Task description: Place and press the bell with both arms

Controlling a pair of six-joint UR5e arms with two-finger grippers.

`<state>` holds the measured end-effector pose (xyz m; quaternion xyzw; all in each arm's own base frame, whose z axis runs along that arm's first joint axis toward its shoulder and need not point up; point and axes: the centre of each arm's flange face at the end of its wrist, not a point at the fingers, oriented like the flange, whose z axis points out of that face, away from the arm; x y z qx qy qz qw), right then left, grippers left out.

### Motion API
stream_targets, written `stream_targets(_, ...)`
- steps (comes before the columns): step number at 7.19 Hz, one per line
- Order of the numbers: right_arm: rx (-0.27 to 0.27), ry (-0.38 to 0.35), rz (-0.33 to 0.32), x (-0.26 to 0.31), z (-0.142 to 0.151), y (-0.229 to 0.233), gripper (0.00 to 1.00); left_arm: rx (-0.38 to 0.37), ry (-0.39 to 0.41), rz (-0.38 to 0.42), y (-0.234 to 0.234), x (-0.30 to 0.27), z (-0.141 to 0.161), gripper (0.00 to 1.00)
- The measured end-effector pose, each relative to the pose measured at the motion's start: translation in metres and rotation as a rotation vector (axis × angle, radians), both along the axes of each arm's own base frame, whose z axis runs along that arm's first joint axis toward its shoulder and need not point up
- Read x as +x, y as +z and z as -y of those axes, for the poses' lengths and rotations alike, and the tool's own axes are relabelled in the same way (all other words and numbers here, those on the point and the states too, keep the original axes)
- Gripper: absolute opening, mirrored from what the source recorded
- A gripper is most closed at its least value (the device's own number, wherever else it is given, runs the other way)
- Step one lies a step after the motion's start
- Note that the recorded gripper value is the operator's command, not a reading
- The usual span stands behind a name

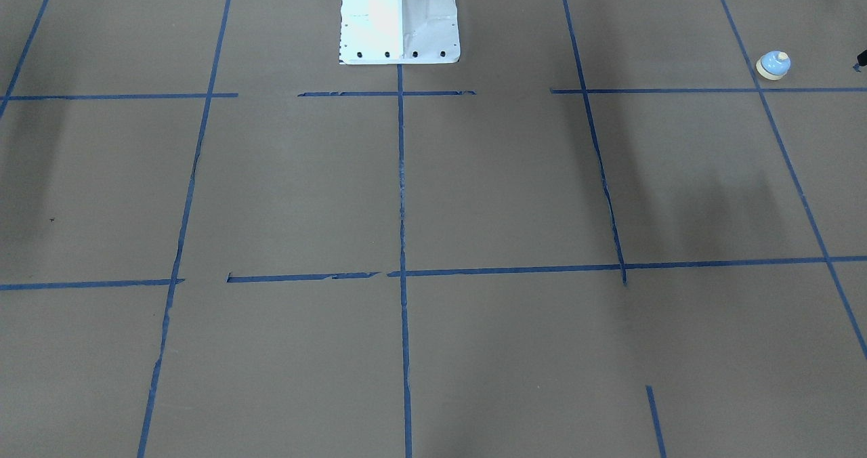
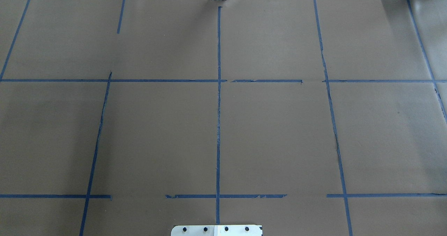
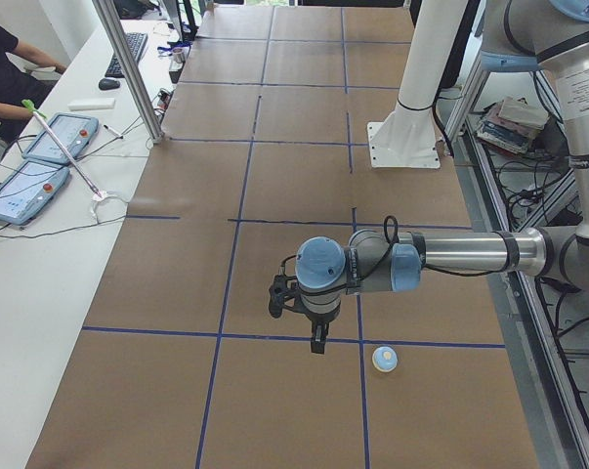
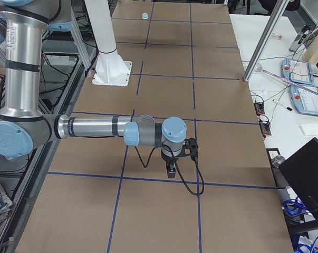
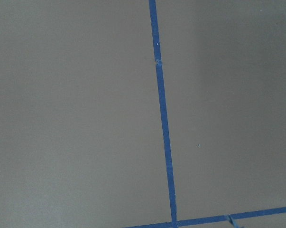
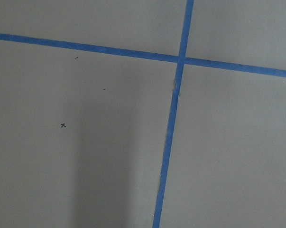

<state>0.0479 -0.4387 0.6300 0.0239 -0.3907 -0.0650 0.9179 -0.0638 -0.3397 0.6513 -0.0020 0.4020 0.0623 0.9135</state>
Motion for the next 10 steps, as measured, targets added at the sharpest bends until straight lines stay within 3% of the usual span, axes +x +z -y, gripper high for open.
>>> stream_targets(8,0.006,-0.001,0.016,-0.002,0.001,-0.004,1.00,-0.003,0.002,-0.009,0.011,0.002,-0.006,1.00)
stream_targets(10,0.022,-0.015,0.051,-0.009,0.002,-0.010,1.00,-0.019,0.005,-0.009,0.031,0.006,-0.009,1.00)
